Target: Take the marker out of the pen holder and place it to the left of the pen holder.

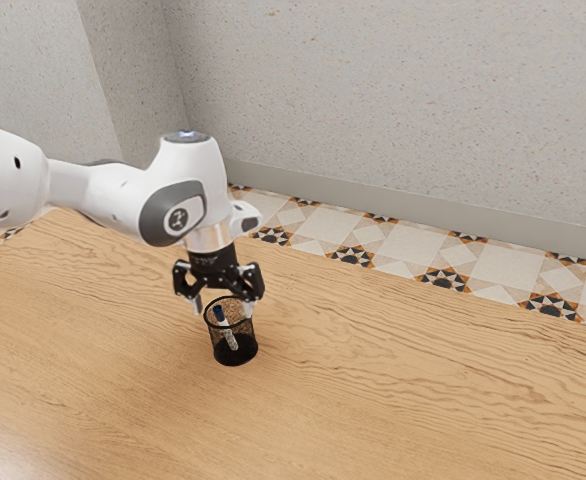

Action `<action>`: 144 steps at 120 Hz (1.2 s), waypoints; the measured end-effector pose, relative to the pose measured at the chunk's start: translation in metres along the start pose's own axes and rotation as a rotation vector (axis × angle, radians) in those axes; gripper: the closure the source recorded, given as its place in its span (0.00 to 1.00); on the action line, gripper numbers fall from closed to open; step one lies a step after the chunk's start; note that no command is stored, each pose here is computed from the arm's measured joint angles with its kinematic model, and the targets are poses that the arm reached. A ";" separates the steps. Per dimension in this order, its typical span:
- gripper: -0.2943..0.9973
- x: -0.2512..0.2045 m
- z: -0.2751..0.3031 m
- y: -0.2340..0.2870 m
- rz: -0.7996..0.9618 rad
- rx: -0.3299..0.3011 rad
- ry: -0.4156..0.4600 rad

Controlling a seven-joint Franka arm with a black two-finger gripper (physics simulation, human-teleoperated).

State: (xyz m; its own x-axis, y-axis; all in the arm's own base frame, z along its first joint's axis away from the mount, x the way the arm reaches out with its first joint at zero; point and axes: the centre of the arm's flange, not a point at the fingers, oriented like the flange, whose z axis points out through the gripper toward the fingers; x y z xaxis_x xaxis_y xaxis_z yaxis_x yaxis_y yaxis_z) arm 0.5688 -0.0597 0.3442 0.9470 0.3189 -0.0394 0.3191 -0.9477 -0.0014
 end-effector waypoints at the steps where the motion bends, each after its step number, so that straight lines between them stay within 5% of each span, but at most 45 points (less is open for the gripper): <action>1: 0.23 0.000 -0.001 0.001 0.001 0.000 0.002; 38: 0.27 -0.009 -0.011 -0.002 -0.022 0.003 0.018; 69: 0.63 -0.009 -0.012 -0.005 -0.057 -0.003 0.014; 86: 0.75 -0.009 -0.012 -0.005 -0.077 -0.007 0.008; 144: 0.83 -0.016 -0.066 -0.008 -0.125 -0.008 0.103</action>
State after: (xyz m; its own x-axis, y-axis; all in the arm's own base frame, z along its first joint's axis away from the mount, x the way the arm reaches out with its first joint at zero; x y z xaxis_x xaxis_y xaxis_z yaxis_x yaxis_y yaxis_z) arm 0.5534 -0.0565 0.4112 0.8987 0.4339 0.0635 0.4343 -0.9007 0.0084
